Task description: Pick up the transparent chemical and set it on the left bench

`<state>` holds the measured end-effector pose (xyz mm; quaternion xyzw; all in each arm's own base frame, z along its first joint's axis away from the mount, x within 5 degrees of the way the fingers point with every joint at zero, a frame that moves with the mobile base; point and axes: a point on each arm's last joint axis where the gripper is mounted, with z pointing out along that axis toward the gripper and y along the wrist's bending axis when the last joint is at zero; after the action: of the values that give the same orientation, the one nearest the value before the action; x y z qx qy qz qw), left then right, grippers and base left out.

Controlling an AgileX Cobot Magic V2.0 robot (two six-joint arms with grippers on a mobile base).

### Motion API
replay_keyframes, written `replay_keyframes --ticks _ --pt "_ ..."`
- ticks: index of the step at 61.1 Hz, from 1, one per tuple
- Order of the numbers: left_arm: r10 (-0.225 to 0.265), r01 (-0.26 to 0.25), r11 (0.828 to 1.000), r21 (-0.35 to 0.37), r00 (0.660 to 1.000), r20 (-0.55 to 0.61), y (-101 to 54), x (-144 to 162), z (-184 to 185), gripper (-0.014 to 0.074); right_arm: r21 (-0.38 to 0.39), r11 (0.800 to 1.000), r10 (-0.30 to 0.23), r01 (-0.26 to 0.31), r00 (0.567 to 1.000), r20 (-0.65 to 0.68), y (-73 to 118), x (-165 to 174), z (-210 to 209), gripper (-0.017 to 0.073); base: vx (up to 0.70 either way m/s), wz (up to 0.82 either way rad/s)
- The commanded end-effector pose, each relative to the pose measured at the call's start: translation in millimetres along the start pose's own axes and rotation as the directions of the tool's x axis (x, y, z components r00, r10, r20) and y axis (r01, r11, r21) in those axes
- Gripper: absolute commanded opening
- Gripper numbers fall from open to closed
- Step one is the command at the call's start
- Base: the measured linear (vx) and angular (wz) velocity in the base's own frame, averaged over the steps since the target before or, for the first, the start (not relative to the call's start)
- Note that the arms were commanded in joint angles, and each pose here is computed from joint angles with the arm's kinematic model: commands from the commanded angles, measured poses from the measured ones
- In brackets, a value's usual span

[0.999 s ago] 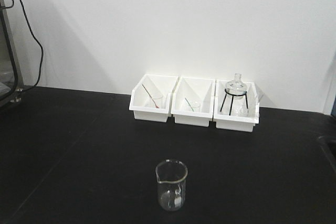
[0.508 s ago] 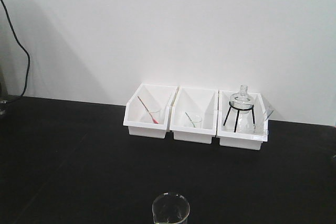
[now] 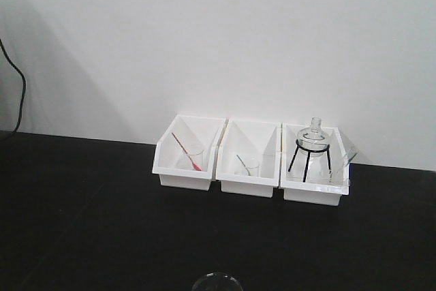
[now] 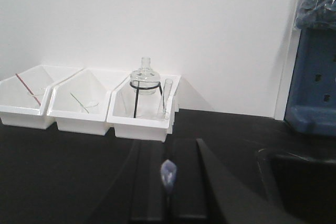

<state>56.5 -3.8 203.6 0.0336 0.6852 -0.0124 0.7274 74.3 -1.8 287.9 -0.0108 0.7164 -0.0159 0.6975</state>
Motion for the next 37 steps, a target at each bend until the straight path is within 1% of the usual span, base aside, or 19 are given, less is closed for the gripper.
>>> replay_keyframes --ticks 1,17,19,23,29,33,34,36,37 --pt "-0.009 0.009 1.000 -0.002 0.997 0.081 0.1 -2.8 -1.3 -0.0003 -0.035 0.999 -0.005 0.010 0.991 0.133 3.1 -19.5 -1.2 -0.0003 0.04 -0.01" --pt "-0.009 0.009 1.000 -0.002 0.997 0.081 0.1 -2.8 -1.3 -0.0003 -0.047 0.999 -0.001 0.009 0.987 0.162 4.2 -22.2 -1.3 -0.0003 0.01 0.00" --pt "-0.009 0.009 1.000 -0.002 0.997 0.081 0.1 -2.8 -1.3 -0.0003 -0.058 0.998 0.010 0.000 0.984 0.175 5.0 -23.6 -0.4 -0.0003 0.00 0.01" --pt "-0.009 0.009 1.000 -0.002 0.997 0.081 0.1 -2.8 -1.3 -0.0003 -0.096 0.995 0.034 -0.013 0.974 0.225 8.5 -28.9 3.8 -0.0003 0.00 0.00" --pt "-0.009 0.009 1.000 -0.002 0.997 0.081 0.1 -2.8 -1.3 -0.0003 -0.160 0.987 0.055 -0.012 0.962 0.269 15.1 -35.5 20.4 -0.0003 0.00 0.00" --pt "-0.009 0.009 1.000 -0.002 0.997 0.081 0.1 -2.8 -1.3 -0.0003 -0.214 0.976 0.094 -0.033 0.955 0.280 20.0 -40.6 35.5 -0.0003 0.00 0.00" --pt "-0.009 0.009 1.000 -0.002 0.997 0.081 0.1 -2.8 -1.3 -0.0003 -0.228 0.972 0.112 -0.051 0.958 0.266 21.2 -41.3 41.4 -0.0003 0.00 0.00" --pt "-0.009 0.009 1.000 -0.002 0.997 0.081 0.1 -2.8 -1.3 -0.0003 -0.260 0.963 0.137 -0.066 0.954 0.266 24.0 -44.7 48.7 -0.0003 0.00 0.00" --pt "-0.009 0.009 1.000 -0.002 0.997 0.081 0.1 -2.8 -1.3 -0.0003 -0.285 0.956 0.153 -0.075 0.953 0.260 26.4 -47.0 54.2 -0.0003 0.00 0.00"
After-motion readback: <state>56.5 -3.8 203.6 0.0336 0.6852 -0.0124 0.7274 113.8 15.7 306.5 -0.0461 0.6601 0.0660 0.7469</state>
